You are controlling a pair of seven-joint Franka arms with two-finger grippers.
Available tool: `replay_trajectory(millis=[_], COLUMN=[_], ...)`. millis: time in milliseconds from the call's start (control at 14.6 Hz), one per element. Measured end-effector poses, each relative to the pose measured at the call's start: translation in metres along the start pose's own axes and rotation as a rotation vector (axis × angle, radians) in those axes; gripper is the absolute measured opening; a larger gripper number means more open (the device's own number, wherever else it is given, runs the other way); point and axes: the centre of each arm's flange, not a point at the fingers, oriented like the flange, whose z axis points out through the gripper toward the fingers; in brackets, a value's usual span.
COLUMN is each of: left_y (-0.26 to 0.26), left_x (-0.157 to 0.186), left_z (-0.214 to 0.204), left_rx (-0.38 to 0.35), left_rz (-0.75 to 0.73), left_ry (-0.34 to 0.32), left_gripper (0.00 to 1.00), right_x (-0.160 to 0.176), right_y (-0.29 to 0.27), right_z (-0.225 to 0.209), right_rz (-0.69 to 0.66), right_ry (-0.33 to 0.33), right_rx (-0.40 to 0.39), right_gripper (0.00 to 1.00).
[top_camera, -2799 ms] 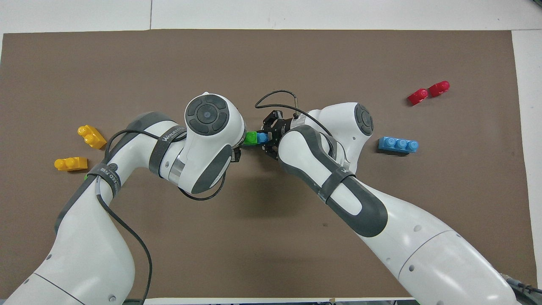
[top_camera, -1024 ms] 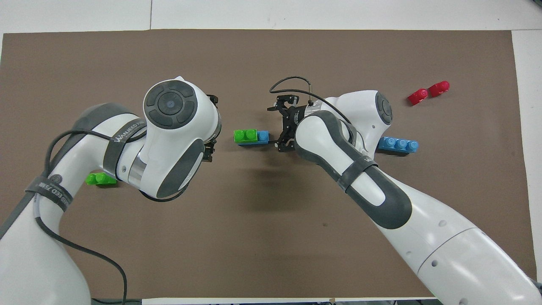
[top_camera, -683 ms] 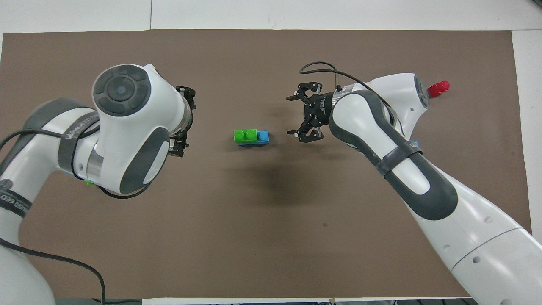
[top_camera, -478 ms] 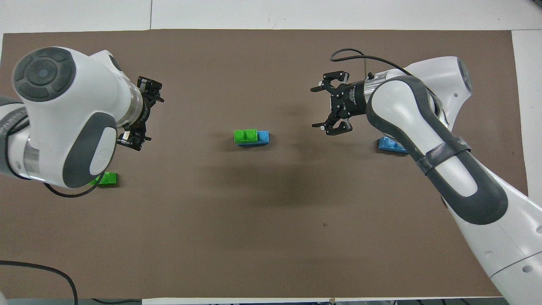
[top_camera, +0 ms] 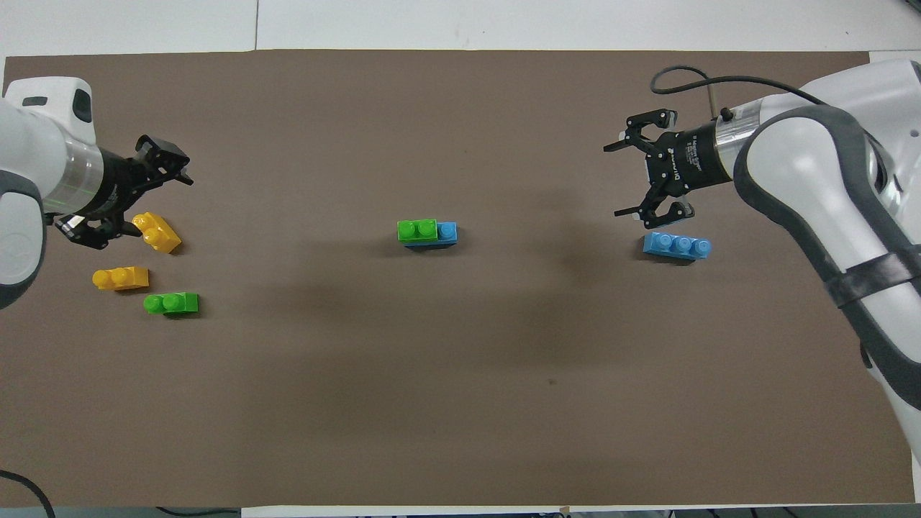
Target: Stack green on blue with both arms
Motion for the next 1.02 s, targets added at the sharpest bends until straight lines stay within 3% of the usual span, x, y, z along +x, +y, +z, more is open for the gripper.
replay_trajectory(millis=[478,1024], left_y=[-0.020,-0.025], left_x=[-0.002,-0.015], left_z=[-0.036,-0.063], left_rx=[0.021,0.035], left_rz=[0.408,0.498], left_ry=[-0.023,-0.042], left_gripper=[1.00,1.00], right_x=[0.029,0.032], right_y=[0.016,0.037], right_z=[-0.070,-0.132], right_rz=[-0.236,-0.671], right_ry=[0.115,0.289], right_rx=[-0.089,-0.238], right_gripper=[1.00,1.00])
